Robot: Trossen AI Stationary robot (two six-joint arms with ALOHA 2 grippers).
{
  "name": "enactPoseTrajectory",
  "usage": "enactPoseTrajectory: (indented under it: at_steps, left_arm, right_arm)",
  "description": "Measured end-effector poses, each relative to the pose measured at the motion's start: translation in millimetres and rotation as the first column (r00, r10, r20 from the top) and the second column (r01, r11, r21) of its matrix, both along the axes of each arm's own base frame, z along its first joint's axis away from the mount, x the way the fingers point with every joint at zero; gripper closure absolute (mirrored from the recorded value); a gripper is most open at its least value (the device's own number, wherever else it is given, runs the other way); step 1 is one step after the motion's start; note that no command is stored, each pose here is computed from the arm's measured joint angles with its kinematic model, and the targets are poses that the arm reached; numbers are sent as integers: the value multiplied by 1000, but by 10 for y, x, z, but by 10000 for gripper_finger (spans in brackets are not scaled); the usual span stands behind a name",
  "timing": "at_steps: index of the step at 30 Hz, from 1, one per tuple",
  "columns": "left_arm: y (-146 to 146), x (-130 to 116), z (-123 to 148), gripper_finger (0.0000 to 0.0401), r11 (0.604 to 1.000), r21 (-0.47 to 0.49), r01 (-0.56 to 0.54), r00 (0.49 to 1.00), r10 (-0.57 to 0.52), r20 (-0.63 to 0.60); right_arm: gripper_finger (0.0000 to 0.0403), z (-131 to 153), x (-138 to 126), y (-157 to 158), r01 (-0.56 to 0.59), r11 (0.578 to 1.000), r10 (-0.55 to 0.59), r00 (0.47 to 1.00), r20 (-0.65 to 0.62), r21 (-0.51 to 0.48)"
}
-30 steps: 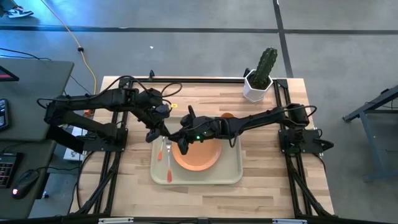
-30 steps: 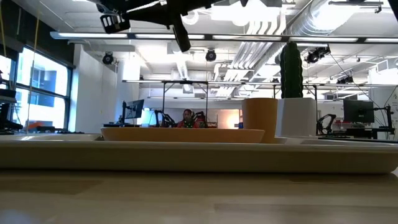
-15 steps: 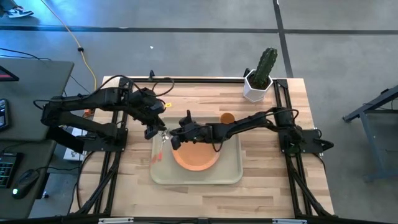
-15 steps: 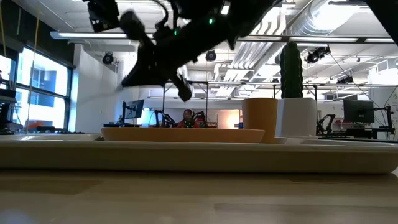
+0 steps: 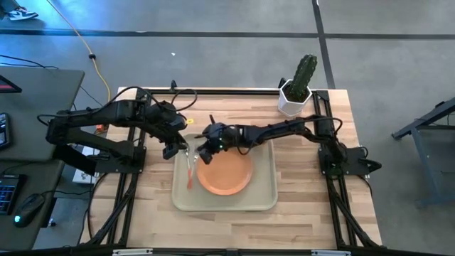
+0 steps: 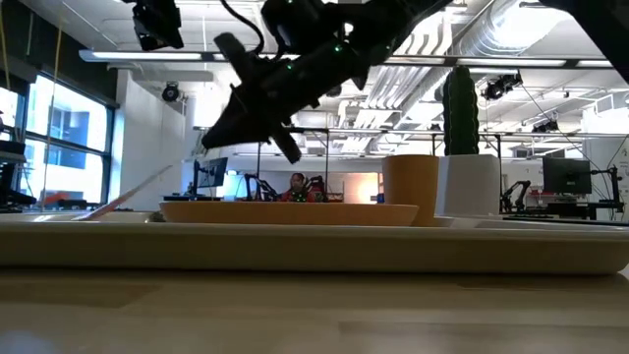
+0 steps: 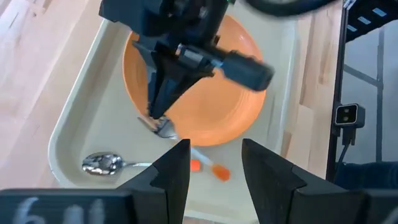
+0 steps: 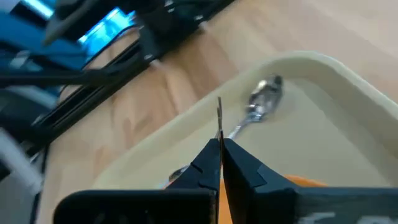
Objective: Pick and place plate/cup/fork/spoon on tray
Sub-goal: Put the orange fork between the orange spoon and the orange plate on the gray tray
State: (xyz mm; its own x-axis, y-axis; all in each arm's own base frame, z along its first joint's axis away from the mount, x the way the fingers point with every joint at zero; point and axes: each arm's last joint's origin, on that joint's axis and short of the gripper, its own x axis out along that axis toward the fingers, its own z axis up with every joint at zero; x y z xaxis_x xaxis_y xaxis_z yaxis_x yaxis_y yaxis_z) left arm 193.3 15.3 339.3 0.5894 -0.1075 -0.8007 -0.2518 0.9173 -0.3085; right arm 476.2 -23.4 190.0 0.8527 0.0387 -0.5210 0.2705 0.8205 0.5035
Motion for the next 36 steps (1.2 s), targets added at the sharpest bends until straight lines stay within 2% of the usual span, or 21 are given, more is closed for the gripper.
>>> enactPoseTrajectory:
  at_steps: [4, 10, 17, 20, 28, 36]
  left_arm:
    - [2, -6, -1, 265, 1000, 7, -5, 1000, 5, -4]
    - [29, 10, -74, 265, 996, 75, -53, 998, 56, -33]
    - [45, 8, -318, 265, 987, 81, -141, 980, 150, -127]
    - [46, 0, -378, 265, 983, 75, -167, 973, 177, -148]
    - [53, -10, -494, 265, 976, 90, -198, 961, 211, -178]
    - [54, -10, -620, 265, 976, 97, -197, 952, 214, -218]
  right_arm:
    - [403, 135, 30, -98, -78, 997, 77, 997, -15, -30]
    - [403, 208, 86, -391, -76, 992, 74, 997, -24, -100]
    - [403, 23, 174, -651, -154, 988, 153, 988, -29, -29]
    - [403, -107, 177, -684, -177, 984, 177, 983, -59, 5]
    - [403, -279, 192, -719, -191, 981, 192, 977, -90, 18]
    - [403, -379, 255, -584, -165, 986, 163, 982, -97, -11]
